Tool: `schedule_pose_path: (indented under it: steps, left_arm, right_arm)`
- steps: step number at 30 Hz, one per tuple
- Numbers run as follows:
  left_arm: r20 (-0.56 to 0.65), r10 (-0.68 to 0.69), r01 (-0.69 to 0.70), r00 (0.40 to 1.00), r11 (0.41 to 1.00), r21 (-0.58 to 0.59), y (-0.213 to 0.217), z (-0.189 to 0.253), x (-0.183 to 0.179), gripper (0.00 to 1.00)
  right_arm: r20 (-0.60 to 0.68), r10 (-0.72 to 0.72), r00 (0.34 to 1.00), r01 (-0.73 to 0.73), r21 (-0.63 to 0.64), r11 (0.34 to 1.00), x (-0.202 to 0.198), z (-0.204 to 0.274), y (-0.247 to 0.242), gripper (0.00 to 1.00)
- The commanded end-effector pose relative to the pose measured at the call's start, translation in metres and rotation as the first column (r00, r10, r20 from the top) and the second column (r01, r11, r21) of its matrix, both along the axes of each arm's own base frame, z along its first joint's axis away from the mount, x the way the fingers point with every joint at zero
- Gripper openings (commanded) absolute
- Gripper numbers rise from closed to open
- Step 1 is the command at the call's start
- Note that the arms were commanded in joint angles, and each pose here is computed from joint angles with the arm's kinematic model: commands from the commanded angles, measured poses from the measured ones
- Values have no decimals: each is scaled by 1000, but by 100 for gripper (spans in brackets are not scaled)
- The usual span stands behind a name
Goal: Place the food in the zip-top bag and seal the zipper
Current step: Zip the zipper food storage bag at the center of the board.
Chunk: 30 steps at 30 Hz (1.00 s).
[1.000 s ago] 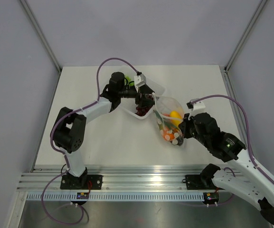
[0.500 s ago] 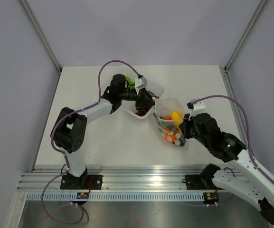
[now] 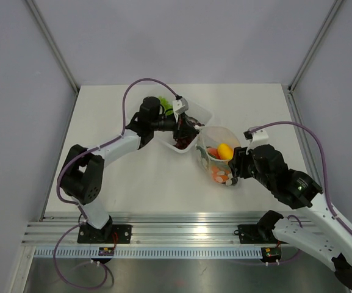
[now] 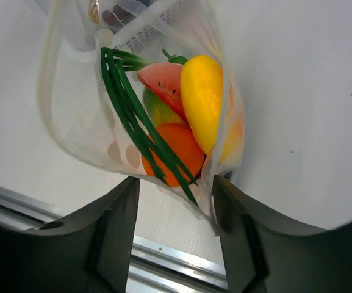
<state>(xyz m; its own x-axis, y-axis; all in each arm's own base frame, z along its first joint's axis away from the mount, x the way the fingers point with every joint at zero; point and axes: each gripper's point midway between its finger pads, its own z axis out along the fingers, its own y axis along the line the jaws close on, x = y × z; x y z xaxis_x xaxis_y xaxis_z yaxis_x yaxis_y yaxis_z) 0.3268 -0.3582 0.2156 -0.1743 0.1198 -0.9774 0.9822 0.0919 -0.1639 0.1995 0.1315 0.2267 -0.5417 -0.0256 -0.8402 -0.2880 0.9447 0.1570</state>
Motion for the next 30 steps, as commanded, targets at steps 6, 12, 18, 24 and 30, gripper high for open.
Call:
schedule_pose_path:
  steps: [6, 12, 18, 24, 30]
  left_arm:
    - [-67, 183, -180, 981, 982, 52, 8, 29, 0, 0]
    - [-209, 204, -181, 956, 976, 121, 10, 27, -15, 0]
    - [-211, 213, -193, 954, 975, 111, 13, 35, -43, 0]
    - [-160, 203, -198, 966, 979, 50, 26, 56, -63, 0]
    - [-129, 142, -137, 982, 990, 45, 28, 48, -75, 0]
  right_arm:
    - [18, 94, 995, -93, -88, 992, 11, 63, 11, 61]
    - [65, 245, 967, -236, -122, 964, 22, 103, 38, 60]
    - [20, 461, 887, -452, -166, 877, 34, 95, 83, 57]
    - [91, 634, 768, -613, -182, 769, 35, 94, 115, 57]
    - [92, 703, 705, -681, -188, 708, 41, 88, 136, 57]
